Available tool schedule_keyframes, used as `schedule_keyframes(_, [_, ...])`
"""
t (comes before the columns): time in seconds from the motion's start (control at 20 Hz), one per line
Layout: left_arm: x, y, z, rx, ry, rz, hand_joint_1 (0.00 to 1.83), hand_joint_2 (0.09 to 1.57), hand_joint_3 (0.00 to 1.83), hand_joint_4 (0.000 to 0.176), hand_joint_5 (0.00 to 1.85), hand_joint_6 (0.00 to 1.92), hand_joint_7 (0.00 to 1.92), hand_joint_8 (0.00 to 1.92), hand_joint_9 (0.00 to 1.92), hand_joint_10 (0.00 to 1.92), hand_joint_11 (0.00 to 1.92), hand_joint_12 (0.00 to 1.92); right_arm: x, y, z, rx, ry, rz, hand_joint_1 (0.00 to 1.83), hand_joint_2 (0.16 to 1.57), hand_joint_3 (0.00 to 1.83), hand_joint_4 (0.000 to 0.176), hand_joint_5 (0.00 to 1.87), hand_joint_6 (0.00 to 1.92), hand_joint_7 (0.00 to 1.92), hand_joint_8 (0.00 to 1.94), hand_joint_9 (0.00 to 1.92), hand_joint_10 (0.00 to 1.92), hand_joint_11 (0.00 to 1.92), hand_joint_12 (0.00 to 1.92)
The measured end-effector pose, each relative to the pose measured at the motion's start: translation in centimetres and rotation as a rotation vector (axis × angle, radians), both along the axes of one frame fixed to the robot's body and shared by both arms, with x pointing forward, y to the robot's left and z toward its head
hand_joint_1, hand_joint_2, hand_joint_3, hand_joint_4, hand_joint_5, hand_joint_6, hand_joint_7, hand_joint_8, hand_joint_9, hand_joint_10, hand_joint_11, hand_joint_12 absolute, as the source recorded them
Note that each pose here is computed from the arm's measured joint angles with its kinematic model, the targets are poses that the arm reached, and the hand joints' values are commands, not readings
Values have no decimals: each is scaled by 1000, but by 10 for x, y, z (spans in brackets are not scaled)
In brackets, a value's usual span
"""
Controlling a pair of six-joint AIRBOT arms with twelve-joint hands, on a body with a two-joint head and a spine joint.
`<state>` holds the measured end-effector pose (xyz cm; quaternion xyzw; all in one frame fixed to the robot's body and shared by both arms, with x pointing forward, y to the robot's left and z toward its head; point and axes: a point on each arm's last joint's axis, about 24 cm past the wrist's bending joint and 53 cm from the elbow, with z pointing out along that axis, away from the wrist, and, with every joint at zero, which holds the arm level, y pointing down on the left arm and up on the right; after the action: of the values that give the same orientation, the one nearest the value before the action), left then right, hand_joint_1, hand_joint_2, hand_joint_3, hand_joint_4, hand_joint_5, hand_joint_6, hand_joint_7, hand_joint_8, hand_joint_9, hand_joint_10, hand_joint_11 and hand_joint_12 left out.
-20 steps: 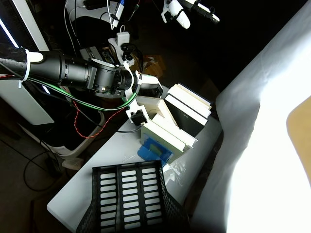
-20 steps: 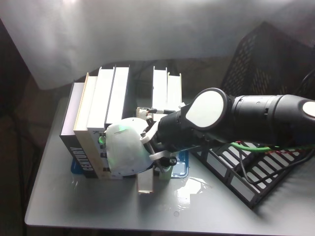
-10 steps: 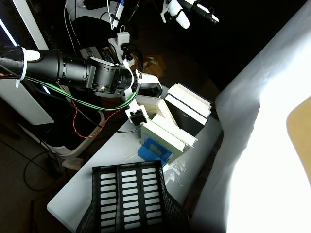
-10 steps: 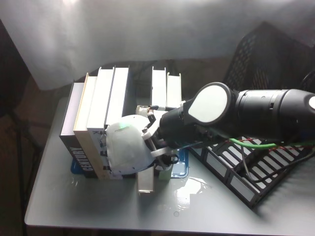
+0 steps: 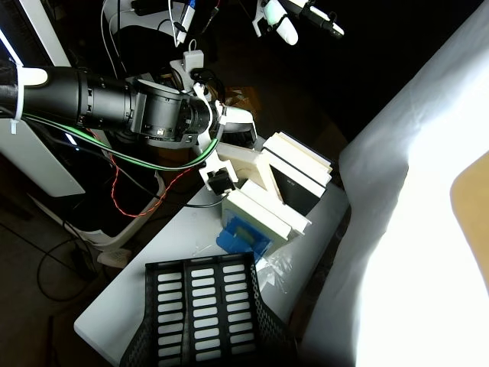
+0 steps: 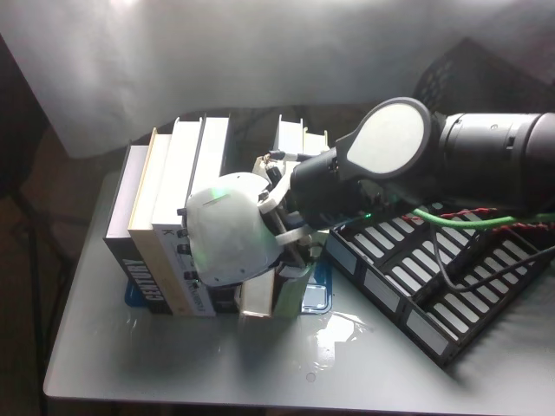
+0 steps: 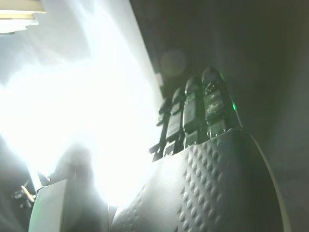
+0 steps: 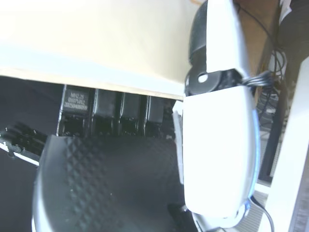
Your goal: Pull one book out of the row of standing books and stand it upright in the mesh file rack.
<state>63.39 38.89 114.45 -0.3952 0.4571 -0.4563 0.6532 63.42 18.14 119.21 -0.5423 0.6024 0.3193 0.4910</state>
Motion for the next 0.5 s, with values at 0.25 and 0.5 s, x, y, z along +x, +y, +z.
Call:
schedule_keyframes(0.25, [0, 0, 0, 0, 0, -1, 365, 1309, 0, 4, 0, 0, 0, 0, 0, 0, 0, 0, 2, -9, 21, 19, 11, 3, 1224, 1206, 7, 0, 801, 1055, 848, 1512, 979, 1748, 950, 1918])
schedule_keyframes(0.5, [0, 0, 0, 0, 0, 0, 372, 1306, 0, 0, 0, 0, 0, 0, 0, 0, 0, 0, 6, -18, 37, 32, 35, -11, 1191, 1261, 15, 0, 716, 1171, 740, 1688, 894, 1910, 876, 1921])
